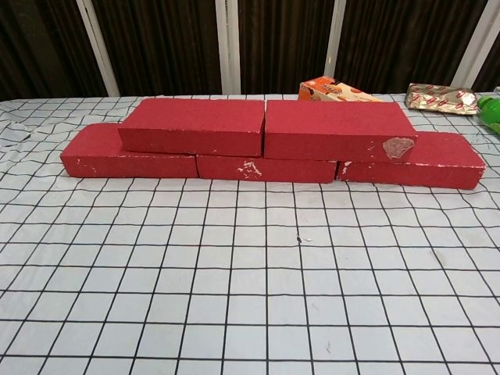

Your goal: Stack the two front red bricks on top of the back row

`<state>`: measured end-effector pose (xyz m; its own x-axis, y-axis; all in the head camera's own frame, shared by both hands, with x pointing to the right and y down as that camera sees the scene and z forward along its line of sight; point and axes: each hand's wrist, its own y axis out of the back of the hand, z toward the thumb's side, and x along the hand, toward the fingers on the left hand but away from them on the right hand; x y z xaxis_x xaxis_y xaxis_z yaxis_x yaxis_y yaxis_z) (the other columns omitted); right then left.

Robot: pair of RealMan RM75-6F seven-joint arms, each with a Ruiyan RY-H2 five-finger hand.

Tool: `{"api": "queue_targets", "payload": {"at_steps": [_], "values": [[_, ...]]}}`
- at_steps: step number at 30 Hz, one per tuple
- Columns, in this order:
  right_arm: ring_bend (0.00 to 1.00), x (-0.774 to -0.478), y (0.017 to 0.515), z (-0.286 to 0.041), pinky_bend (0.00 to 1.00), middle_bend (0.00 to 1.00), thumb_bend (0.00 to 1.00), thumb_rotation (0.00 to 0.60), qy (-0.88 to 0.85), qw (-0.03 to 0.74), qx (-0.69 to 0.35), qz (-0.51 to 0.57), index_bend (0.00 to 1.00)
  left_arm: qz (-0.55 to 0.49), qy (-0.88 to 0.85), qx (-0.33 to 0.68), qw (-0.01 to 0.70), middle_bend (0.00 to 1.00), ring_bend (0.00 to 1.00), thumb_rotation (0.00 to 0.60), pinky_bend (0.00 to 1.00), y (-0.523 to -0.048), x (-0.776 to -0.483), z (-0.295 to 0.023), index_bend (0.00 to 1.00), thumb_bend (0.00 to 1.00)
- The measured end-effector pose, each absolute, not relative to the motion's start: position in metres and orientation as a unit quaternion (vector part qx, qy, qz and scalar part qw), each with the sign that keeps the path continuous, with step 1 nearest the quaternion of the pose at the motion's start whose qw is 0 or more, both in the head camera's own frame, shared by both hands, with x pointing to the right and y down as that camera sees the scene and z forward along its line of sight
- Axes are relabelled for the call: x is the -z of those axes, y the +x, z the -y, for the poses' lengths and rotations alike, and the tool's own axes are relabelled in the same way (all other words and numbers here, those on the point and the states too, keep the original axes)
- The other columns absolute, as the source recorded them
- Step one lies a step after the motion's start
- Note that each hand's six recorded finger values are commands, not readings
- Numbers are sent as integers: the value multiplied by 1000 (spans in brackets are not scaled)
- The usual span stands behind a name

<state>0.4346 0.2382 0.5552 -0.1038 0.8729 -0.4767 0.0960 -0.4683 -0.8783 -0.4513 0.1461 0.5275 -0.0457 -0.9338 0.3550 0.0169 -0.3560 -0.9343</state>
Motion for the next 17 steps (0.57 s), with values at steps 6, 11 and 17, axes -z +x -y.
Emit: {"api": "queue_targets", "payload": {"at_steps": [6,11,17], "values": [[0,-555,431,-239,0,0,171,600,-595,322,-614,407,0,-433,-546,599,393,4,0,600,93,-491,-529,-212,60,73],[0,-553,427,-239,0,0,172,600,-601,335,-603,404,0,-441,-548,586,402,8,0,600,113,-490,-530,-225,62,74],[0,-551,427,-241,0,0,171,600,-601,336,-602,404,0,-437,-538,594,408,23,0,600,114,-488,-532,-230,66,74]]}}
